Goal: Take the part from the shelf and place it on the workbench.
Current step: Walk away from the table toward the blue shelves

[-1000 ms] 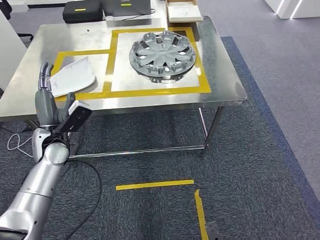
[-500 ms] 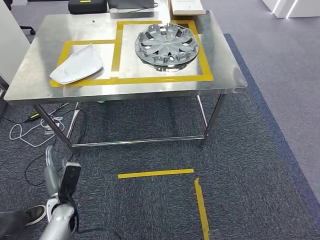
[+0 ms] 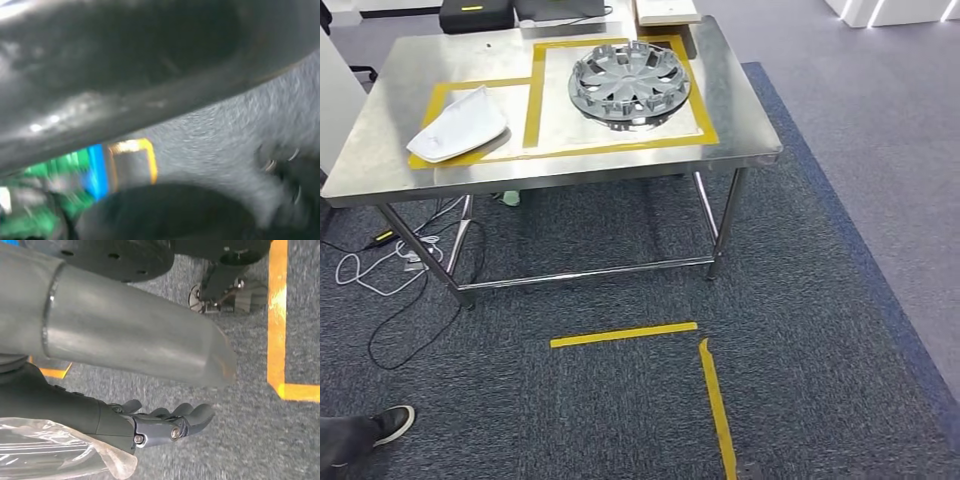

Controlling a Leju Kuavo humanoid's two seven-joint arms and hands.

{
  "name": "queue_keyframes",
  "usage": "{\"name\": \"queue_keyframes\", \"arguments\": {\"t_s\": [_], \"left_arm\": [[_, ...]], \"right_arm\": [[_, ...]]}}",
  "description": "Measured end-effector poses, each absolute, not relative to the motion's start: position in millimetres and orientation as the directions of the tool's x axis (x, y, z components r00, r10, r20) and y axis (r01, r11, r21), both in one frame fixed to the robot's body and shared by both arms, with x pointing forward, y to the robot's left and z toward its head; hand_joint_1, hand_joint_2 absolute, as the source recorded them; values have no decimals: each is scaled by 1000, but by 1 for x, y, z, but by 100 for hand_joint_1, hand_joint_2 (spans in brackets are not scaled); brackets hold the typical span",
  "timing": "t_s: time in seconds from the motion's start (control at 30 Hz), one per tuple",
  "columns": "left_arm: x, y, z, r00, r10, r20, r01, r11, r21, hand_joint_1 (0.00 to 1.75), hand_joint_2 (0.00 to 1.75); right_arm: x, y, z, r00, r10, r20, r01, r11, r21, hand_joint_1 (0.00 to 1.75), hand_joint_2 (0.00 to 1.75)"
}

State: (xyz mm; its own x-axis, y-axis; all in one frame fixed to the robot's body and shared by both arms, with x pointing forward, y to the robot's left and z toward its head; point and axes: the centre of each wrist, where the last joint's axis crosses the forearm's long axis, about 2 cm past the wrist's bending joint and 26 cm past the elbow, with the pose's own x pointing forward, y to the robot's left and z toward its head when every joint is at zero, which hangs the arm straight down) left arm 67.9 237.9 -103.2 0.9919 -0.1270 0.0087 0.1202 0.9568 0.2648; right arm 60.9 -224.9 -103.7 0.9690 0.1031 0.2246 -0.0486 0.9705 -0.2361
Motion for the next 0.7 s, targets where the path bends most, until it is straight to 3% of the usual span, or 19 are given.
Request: {"name": "queue_keyframes", "arguments": {"t_s": [0.13, 0.27, 0.7], "left_arm": [[62, 214, -102, 951, -303, 56, 286, 937, 199, 0, 0], [63, 209, -101, 921, -371, 120, 336, 910, 242, 0, 0], [65, 216, -102, 927, -356, 121, 313, 909, 276, 0, 0]], "right_arm": [[65, -223, -103, 971, 113, 209, -66, 974, -218, 0, 0], [63, -223, -103, 978, 108, 180, -69, 976, -208, 0, 0], [62, -223, -104, 988, 15, 152, 12, 985, -174, 0, 0]]}}
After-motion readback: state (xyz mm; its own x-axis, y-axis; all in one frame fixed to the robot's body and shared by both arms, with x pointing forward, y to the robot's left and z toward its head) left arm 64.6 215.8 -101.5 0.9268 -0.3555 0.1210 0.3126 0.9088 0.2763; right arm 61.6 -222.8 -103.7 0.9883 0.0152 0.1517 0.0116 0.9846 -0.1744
